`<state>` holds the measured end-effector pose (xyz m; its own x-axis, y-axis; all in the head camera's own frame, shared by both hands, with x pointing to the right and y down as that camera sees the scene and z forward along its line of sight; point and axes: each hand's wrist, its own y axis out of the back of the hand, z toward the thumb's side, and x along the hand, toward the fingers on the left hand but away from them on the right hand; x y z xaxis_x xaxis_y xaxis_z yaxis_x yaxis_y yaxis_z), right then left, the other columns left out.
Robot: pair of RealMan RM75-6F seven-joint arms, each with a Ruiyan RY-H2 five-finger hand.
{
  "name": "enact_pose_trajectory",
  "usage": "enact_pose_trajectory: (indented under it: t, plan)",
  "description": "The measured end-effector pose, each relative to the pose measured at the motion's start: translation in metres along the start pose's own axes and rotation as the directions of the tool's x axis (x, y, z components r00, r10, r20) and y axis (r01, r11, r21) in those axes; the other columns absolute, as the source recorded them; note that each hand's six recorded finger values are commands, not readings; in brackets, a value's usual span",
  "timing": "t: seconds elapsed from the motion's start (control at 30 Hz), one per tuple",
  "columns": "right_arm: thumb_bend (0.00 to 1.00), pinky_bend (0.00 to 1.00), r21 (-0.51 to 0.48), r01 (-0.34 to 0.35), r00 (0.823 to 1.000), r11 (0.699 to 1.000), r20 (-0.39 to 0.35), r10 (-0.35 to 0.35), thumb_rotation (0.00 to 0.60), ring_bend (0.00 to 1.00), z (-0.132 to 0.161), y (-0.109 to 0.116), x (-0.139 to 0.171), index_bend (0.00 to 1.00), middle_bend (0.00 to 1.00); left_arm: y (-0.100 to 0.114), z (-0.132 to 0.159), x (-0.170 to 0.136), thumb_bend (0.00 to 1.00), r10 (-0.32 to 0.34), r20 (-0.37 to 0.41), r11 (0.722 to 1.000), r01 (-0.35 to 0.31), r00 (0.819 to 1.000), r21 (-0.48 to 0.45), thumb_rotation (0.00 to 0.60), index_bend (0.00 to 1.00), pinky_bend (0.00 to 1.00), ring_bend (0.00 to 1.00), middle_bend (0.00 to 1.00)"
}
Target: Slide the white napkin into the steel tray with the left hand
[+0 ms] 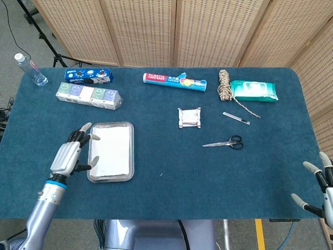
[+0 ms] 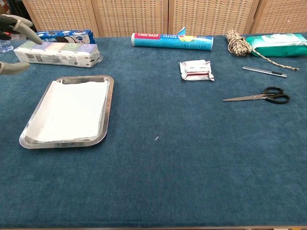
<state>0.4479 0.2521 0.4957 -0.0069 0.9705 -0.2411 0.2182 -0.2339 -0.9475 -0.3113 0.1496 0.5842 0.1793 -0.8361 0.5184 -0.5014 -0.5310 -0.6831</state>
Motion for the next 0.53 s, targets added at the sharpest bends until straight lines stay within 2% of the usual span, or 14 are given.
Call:
enact_pose_trajectory:
  t: [0.13, 0.2, 0.27, 0.37, 0.47, 0.53]
  plan:
    - [0.05, 0.0, 0.005, -0.01, 1.0, 1.0, -0.002, 0.01, 0.6, 0.0, 0.002, -0.004, -0.001, 0.21, 0.0, 0.011, -0.014, -0.026, 0.33, 0.086, 0.031, 0.996, -0.085, 0.996, -0.025, 0.6, 0.32, 0.0, 0.0, 0.0]
    - [0.05, 0.0, 0.008, -0.013, 1.0, 1.0, 0.0, 0.013, 0.6, 0.0, 0.002, -0.004, -0.001, 0.21, 0.0, 0.018, -0.023, -0.042, 0.33, 0.145, 0.058, 0.989, -0.144, 0.988, -0.018, 0.6, 0.31, 0.0, 0.0, 0.0]
    - [0.05, 0.0, 0.011, -0.017, 1.0, 1.0, 0.0, 0.017, 0.6, 0.0, 0.002, -0.006, -0.002, 0.21, 0.0, 0.025, -0.034, -0.058, 0.33, 0.208, 0.08, 0.978, -0.21, 0.975, 0.014, 0.6, 0.31, 0.0, 0.0, 0.0]
    - [0.05, 0.0, 0.017, -0.025, 1.0, 1.0, 0.0, 0.025, 0.6, 0.0, 0.002, -0.008, -0.003, 0.21, 0.0, 0.031, -0.055, -0.081, 0.33, 0.267, 0.079, 0.956, -0.274, 0.96, 0.105, 0.6, 0.3, 0.0, 0.0, 0.0]
    - [0.05, 0.0, 0.026, -0.035, 0.999, 0.999, 0.001, 0.035, 0.6, 0.0, 0.003, -0.011, -0.004, 0.21, 0.0, 0.027, -0.075, -0.098, 0.33, 0.259, 0.043, 0.944, -0.262, 0.965, 0.199, 0.6, 0.29, 0.0, 0.0, 0.0]
    - [0.05, 0.0, 0.031, -0.04, 0.999, 0.999, 0.001, 0.04, 0.6, 0.0, 0.003, -0.013, -0.004, 0.21, 0.0, 0.026, -0.079, -0.101, 0.33, 0.252, 0.031, 0.945, -0.252, 0.967, 0.209, 0.6, 0.29, 0.0, 0.0, 0.0]
